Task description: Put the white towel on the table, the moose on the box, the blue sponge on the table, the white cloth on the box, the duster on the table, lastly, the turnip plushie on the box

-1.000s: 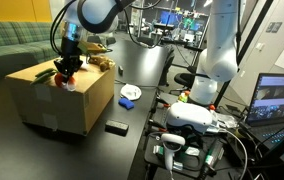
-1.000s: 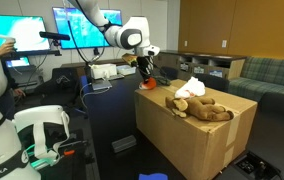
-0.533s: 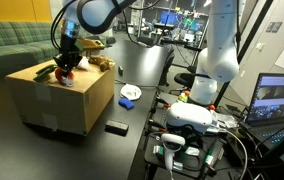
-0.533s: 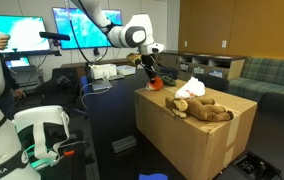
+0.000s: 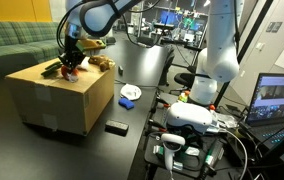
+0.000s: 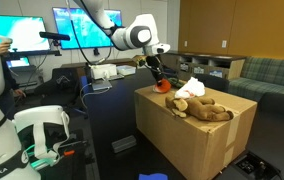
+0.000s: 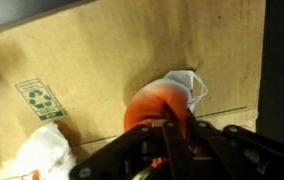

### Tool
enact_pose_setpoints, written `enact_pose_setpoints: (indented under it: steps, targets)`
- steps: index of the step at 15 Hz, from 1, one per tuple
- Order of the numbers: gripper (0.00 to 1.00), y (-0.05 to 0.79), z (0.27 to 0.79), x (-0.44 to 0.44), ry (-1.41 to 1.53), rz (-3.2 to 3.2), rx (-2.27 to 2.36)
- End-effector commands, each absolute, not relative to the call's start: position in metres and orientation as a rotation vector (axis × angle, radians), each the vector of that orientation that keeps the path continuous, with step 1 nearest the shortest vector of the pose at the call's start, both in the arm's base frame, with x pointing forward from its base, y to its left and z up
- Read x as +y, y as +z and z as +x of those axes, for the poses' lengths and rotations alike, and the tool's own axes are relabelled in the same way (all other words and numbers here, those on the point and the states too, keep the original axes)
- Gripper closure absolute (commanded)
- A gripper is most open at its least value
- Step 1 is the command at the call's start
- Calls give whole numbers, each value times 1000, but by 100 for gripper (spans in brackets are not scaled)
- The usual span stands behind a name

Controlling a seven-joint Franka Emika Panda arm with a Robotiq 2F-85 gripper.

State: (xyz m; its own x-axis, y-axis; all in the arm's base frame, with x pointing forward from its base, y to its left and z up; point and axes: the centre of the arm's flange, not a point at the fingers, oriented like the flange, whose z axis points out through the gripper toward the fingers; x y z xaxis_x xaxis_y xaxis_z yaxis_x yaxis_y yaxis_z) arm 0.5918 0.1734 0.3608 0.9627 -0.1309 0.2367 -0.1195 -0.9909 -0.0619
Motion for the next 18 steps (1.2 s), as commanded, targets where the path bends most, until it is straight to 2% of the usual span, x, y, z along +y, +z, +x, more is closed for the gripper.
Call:
enact_pose_setpoints:
  steps: [1,2,3,5,6,12,13,14,18]
  targets:
    - [97,356,608,179,-363,-3072,193]
    - [88,356,609,180,-352,-3068,184]
    - [64,356,611,181,-342,-3063,173]
    - [60,363,612,180,-328,-3051,160]
    - [54,368,612,179,-327,-3046,154]
    - [7,410,606,166,-282,-2978,89]
    - [1,417,602,162,-269,-2979,79]
    - [0,429,595,155,-228,-2974,48]
    - [0,469,554,132,-83,-2983,-17]
